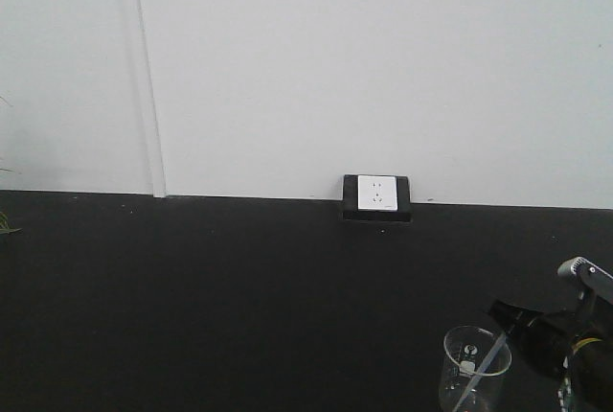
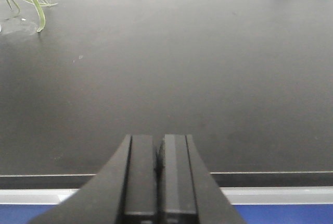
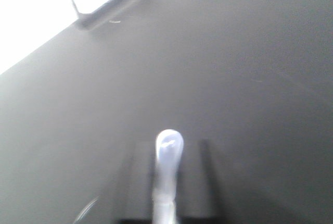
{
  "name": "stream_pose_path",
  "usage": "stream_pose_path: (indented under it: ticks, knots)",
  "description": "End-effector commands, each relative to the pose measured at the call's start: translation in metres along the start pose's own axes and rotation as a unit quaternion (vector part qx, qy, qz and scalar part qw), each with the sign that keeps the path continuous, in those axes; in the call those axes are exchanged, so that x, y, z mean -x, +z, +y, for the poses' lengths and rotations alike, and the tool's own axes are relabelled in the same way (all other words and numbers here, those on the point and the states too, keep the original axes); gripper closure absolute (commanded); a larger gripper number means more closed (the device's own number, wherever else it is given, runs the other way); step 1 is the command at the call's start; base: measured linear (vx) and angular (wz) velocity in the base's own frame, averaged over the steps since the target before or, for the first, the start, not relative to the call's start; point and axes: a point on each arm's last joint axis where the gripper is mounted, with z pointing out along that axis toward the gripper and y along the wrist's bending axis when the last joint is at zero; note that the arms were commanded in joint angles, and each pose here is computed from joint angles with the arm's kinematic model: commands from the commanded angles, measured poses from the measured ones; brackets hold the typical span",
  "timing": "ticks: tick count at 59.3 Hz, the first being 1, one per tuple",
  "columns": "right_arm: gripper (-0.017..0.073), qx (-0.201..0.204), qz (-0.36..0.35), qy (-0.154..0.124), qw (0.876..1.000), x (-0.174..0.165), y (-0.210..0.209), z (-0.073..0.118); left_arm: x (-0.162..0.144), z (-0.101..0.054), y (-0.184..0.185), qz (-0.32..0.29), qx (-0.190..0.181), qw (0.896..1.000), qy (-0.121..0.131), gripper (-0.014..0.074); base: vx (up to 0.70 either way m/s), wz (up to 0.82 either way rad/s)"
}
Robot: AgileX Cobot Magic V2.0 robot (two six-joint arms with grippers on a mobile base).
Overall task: Grab transparent chemical and place on left bench
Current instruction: 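Lift the pipette straight up out of the glass beaker with the right gripper, then hold the pipette in the right gripper and start turning the base away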
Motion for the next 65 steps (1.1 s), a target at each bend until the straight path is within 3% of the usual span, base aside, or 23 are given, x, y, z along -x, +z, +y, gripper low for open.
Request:
stream_pose_path:
  ticks: [1, 8, 16, 22, 31, 38, 43, 52, 65]
  knots:
    - [0.0566, 0.058, -0.058, -0.020, 0.996, 0.023, -0.008, 0.019, 0.003, 0.000, -0.001, -0.041, 0.001, 0.999, -0.004, 0.0597, 0.00, 0.00]
    - [0.0567, 0.065, -0.064, -0.030, 0.995, 0.027, -0.012, 0.022, 0.003, 0.000, -0.001, -0.041, 0.001, 0.999, -0.004, 0.0597, 0.00, 0.00]
    - [0.0564, 0.076, -0.090, -0.068, 0.991, 0.038, -0.024, 0.031, 0.003, 0.000, -0.001, -0.041, 0.001, 0.999, -0.004, 0.0597, 0.00, 0.00]
    - [0.0564, 0.082, -0.113, -0.119, 0.983, 0.051, -0.044, 0.041, 0.003, 0.000, -0.001, -0.041, 0.001, 0.999, -0.004, 0.0597, 0.00, 0.00]
    - [0.0564, 0.069, -0.129, -0.219, 0.965, 0.068, -0.084, 0.054, 0.003, 0.000, -0.001, -0.041, 0.001, 0.999, -0.004, 0.0597, 0.00, 0.00]
    - [0.0564, 0.050, -0.146, -0.281, 0.947, 0.079, -0.127, 0.062, 0.003, 0.000, -0.001, -0.041, 0.001, 0.999, -0.004, 0.0597, 0.00, 0.00]
    - [0.0564, 0.044, -0.167, -0.311, 0.935, 0.081, -0.157, 0.065, 0.003, 0.000, -0.001, -0.041, 0.001, 0.999, -0.004, 0.0597, 0.00, 0.00]
    - [0.0564, 0.049, -0.211, -0.329, 0.919, 0.071, -0.206, 0.061, 0.003, 0.000, -0.001, -0.041, 0.001, 0.999, -0.004, 0.0597, 0.00, 0.00]
    - [0.0564, 0.052, -0.253, -0.328, 0.909, 0.038, -0.257, 0.043, 0.003, 0.000, -0.001, -0.041, 0.001, 0.999, -0.004, 0.0597, 0.00, 0.00]
